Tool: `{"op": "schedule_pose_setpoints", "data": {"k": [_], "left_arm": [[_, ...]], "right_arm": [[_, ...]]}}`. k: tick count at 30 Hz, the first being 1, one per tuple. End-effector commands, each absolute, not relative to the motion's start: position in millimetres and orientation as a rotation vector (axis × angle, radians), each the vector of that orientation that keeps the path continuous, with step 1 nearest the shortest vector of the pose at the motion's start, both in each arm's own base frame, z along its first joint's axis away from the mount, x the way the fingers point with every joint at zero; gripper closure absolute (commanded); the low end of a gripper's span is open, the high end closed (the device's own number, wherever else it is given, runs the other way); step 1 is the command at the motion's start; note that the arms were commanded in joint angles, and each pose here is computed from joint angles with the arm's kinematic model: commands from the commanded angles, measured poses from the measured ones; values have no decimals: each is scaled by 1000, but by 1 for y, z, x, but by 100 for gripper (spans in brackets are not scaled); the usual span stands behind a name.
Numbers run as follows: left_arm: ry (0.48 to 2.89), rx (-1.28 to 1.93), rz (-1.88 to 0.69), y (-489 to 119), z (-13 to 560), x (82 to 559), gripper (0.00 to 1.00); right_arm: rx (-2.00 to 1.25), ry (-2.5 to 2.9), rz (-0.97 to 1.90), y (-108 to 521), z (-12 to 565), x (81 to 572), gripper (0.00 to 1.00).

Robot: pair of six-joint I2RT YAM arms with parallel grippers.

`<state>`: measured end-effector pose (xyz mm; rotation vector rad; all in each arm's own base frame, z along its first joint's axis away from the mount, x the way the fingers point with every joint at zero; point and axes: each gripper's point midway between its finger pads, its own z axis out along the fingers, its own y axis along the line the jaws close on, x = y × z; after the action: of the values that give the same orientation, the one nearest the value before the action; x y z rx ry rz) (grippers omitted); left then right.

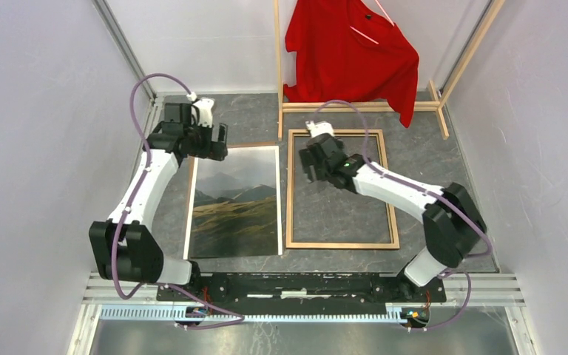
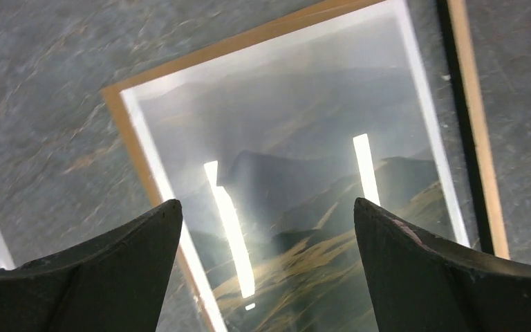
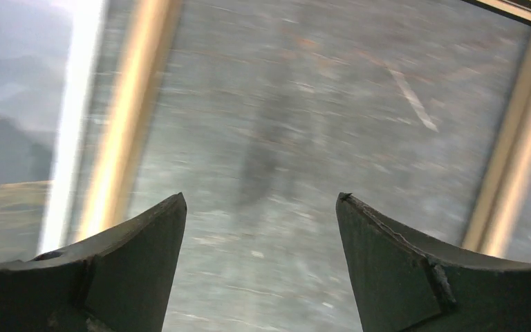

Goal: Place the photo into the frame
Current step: Turn over the photo frame at the center of the board.

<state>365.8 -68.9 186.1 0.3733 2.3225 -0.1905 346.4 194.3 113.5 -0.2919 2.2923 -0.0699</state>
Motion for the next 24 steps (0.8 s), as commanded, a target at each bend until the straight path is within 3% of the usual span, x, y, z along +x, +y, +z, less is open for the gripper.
{"op": "schedule_pose_setpoints", "data": {"k": [1, 11, 18, 24], "left_arm": [[2352, 394, -192, -46, 183, 358, 0], [2395, 366, -78, -7, 166, 334, 0], [2445, 400, -112, 4, 150, 323, 0], [2514, 350, 39, 44, 122, 323, 0]], "right_arm": [[-352, 2296, 197, 281, 108, 349, 14], [-454, 2367, 209, 330, 63, 353, 18], [-420, 2394, 79, 311, 37, 355, 30], [-410, 2398, -20, 278, 29, 351, 35]]}}
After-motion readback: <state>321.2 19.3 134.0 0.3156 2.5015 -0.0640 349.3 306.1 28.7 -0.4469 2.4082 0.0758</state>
